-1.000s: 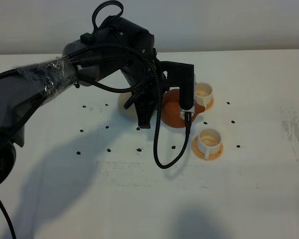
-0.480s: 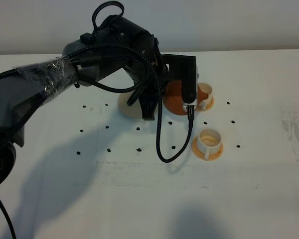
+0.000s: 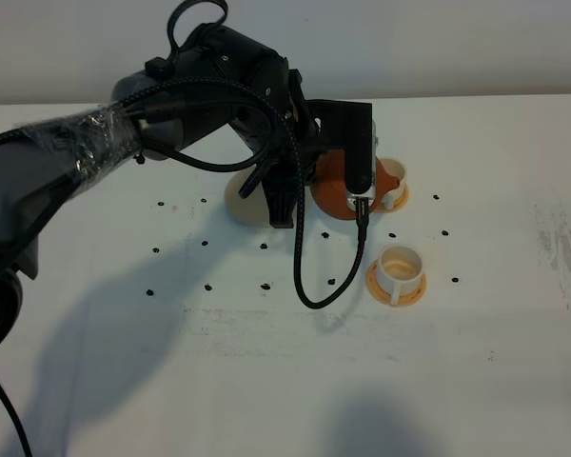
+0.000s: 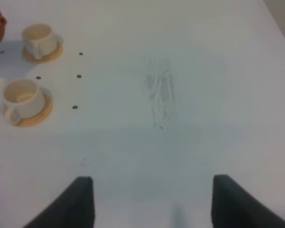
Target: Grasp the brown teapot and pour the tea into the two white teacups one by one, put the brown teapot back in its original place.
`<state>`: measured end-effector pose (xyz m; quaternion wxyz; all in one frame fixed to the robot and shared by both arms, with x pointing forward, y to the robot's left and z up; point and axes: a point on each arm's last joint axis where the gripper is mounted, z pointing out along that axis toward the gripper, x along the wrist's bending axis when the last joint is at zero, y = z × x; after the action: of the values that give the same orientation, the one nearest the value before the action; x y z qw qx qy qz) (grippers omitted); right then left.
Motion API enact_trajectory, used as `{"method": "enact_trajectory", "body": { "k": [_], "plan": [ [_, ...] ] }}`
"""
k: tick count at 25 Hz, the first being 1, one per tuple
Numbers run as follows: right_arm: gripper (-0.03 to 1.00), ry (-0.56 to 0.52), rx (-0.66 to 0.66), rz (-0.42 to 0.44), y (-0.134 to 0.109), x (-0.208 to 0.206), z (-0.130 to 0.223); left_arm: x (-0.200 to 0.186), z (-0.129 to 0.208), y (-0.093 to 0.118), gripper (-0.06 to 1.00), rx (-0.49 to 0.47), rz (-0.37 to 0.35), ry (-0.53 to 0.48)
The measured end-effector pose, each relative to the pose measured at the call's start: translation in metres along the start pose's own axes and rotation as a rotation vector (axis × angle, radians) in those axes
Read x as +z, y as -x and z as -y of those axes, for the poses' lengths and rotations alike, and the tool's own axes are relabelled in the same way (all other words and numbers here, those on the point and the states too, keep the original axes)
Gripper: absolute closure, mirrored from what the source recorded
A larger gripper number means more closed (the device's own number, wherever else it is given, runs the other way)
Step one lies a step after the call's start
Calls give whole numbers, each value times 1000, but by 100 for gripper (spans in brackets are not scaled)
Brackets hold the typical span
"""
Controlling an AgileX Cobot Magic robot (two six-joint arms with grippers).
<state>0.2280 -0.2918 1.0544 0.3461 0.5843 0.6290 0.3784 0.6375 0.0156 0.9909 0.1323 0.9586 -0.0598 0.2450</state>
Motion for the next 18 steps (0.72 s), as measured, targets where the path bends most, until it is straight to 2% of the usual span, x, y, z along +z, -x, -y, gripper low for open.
{"method": "enact_trajectory", "body": {
  "k": [11, 18],
  "plan": [
    [45, 0, -1, 0, 0, 0, 0, -3, 3, 0, 86, -31, 21, 17],
    [45, 1, -1, 0, 0, 0, 0, -30, 17, 11, 86, -36, -67, 56]
  ]
}}
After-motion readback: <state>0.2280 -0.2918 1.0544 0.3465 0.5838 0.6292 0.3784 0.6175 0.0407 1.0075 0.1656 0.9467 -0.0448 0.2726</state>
